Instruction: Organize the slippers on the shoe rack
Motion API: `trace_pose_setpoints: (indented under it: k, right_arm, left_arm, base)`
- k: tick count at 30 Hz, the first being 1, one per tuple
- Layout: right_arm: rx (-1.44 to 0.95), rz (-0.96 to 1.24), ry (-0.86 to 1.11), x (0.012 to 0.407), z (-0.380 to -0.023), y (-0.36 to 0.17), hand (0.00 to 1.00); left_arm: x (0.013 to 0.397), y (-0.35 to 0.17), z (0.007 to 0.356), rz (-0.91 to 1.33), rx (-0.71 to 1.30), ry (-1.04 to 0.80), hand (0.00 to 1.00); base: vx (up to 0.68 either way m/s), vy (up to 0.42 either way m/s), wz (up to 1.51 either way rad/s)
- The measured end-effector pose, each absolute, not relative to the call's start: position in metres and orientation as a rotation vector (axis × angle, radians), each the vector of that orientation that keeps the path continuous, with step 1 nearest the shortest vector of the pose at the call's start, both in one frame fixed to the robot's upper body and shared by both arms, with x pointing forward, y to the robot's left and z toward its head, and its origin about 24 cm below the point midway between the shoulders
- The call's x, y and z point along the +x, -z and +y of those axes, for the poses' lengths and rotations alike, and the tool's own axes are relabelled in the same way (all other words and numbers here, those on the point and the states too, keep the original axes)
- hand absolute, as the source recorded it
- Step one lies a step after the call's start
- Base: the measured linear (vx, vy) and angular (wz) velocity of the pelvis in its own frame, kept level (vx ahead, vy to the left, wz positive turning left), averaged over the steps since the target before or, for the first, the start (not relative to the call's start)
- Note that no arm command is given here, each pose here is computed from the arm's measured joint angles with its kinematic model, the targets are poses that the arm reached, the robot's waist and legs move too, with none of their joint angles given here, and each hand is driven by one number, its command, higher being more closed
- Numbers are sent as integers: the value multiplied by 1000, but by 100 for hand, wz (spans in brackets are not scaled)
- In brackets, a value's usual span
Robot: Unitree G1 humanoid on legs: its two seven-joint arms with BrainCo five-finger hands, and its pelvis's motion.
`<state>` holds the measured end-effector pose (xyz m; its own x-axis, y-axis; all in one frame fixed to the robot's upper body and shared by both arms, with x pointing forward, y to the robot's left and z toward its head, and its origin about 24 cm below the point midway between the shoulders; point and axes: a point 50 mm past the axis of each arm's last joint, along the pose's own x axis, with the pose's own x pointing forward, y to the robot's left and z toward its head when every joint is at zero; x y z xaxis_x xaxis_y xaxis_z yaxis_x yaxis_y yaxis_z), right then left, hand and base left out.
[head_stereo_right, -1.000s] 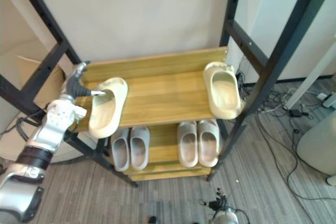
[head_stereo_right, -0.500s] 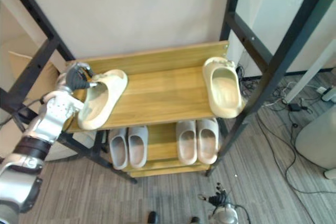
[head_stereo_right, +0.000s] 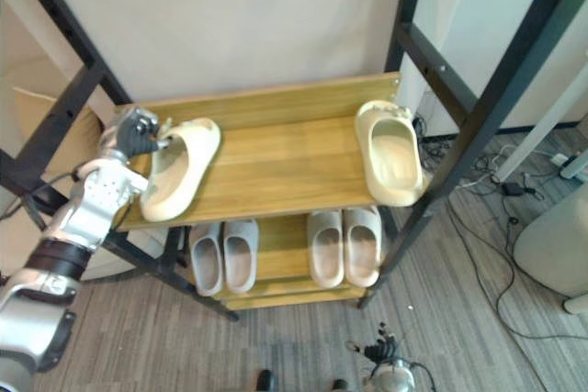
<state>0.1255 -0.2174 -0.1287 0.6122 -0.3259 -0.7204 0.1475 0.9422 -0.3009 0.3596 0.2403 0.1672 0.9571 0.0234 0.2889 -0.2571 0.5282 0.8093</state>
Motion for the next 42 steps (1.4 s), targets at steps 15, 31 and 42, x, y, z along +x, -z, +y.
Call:
trace_pose_setpoints:
  k: [15, 31, 42]
  right_arm:
    - [-223, 889, 262, 135, -216, 131, 0]
    - [-183, 932, 320, 132, -221, 136, 0]
    - [-151, 917, 367, 136, -225, 134, 0]
  left_arm:
    - [362, -175, 203, -348, 793, -102, 100]
    - [372, -221, 169, -531, 720, -85, 100]
    - [378, -207, 147, -479, 672, -30, 100]
  base:
    - [-4, 0, 5]
    - [-12, 4, -5]
    - [-11, -5, -9]
